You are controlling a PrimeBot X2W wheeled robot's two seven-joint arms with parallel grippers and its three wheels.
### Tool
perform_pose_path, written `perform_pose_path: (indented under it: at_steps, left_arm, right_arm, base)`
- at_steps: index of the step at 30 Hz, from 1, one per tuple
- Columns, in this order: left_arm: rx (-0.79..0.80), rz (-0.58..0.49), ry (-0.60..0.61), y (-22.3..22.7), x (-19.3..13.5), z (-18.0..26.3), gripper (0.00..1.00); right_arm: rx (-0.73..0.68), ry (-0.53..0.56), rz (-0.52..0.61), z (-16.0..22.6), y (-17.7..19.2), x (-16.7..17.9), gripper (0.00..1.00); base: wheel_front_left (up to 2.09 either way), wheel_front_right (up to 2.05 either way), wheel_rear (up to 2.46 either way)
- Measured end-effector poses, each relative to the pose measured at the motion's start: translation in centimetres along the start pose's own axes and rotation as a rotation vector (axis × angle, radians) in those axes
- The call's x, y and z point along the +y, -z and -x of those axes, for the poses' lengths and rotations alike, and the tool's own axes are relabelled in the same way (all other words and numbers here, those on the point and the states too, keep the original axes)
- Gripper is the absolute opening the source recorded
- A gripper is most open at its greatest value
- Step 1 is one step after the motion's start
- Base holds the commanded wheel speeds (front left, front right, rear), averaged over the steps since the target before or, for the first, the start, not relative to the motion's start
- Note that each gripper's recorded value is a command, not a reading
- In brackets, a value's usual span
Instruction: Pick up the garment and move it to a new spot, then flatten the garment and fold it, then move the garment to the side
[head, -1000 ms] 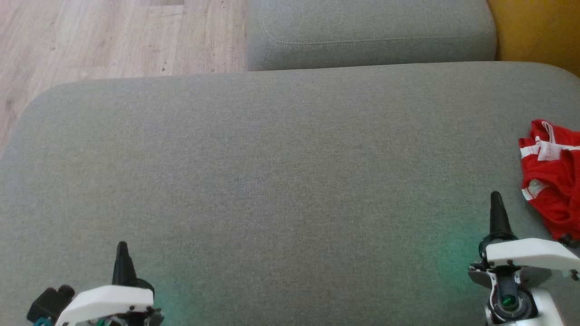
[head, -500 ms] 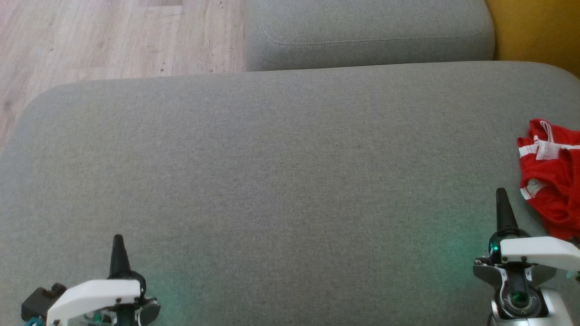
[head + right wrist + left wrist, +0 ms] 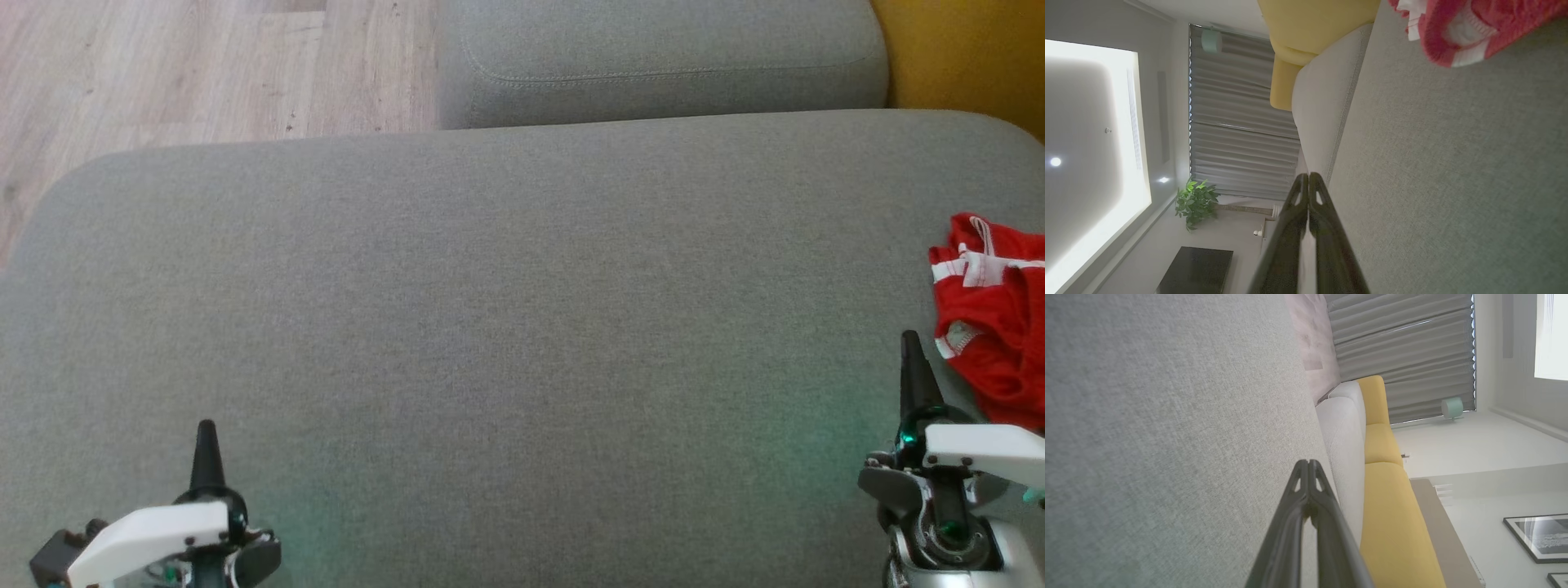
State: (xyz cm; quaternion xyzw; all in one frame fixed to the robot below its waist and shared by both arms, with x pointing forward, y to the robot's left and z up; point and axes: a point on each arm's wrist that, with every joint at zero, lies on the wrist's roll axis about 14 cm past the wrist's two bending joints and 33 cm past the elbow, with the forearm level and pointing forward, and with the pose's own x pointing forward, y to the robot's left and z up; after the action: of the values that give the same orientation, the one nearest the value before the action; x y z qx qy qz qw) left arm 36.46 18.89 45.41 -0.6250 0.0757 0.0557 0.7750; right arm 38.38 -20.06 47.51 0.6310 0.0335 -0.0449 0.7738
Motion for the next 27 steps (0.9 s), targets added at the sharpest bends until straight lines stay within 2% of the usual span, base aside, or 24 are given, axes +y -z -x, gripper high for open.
perform_pose_path:
  at_steps: [19, 27]
  left_arm:
    - [0.013, 0.207, 0.088, -0.3, -2.2, -0.5, 0.0]
    - [0.011, 0.212, 0.088, -0.3, -2.2, -0.5, 0.0]
  right_arm:
    - [-0.005, -0.041, -0.204, 0.4, -0.8, 0.8, 0.0]
    - [-0.006, -0.043, -0.209, 0.4, -0.8, 0.9, 0.0]
  base:
    - [0.0, 0.0, 0.0]
    - [0.0, 0.0, 0.0]
